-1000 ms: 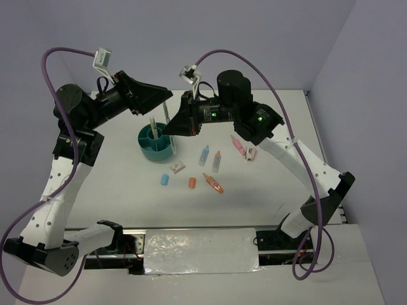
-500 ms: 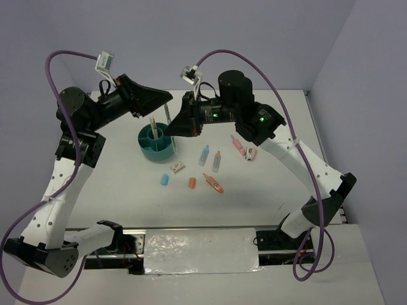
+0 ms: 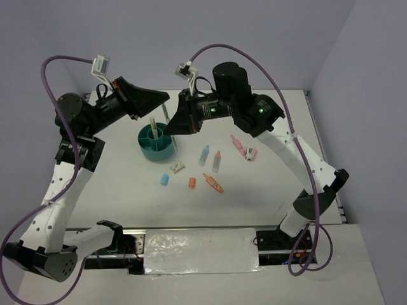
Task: Sort the stationery into containers
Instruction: Close the pen cap on the pen.
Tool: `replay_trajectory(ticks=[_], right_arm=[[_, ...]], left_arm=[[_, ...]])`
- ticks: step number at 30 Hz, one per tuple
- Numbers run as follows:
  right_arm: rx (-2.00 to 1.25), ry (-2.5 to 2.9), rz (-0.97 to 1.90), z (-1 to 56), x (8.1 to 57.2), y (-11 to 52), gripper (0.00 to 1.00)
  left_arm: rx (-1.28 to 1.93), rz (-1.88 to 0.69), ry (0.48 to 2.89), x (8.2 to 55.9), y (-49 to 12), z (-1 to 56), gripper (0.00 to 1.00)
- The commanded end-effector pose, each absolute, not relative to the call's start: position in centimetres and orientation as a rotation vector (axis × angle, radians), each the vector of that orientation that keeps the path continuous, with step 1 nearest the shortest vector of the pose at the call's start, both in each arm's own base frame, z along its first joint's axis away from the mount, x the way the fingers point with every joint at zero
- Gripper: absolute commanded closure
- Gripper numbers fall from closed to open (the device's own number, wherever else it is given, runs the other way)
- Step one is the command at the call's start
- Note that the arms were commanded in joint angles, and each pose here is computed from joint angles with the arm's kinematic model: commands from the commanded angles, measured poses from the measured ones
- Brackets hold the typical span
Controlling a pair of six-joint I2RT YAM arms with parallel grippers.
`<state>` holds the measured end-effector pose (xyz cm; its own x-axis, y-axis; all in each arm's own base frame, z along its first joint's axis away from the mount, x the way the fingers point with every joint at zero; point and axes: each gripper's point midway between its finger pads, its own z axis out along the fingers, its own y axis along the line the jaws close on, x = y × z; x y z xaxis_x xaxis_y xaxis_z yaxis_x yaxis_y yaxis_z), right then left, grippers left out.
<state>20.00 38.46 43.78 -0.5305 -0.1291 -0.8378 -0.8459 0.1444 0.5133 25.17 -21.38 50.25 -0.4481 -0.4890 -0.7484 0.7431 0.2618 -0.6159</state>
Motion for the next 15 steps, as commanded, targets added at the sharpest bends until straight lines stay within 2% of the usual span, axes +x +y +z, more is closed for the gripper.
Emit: replay_trajectory(ticks=[1,5,15], right_arm=[[-0.931,1.558,1.402,50.1,21.4,37.8,1.0],[-0.922,1.497,1.407,52.6,22.3,37.6,1.0],[-0.878,1.474,1.422,53.5,25.0,37.6,1.0]], left_arm=[[0.301,-1.494,1.526,23.4,-21.9,48.0,1.0],[0.305,-1.534,1.574,22.4,-22.5,46.3,1.0],[0.353,-1.601,1.654,19.3,-25.0,43.9,1.0]])
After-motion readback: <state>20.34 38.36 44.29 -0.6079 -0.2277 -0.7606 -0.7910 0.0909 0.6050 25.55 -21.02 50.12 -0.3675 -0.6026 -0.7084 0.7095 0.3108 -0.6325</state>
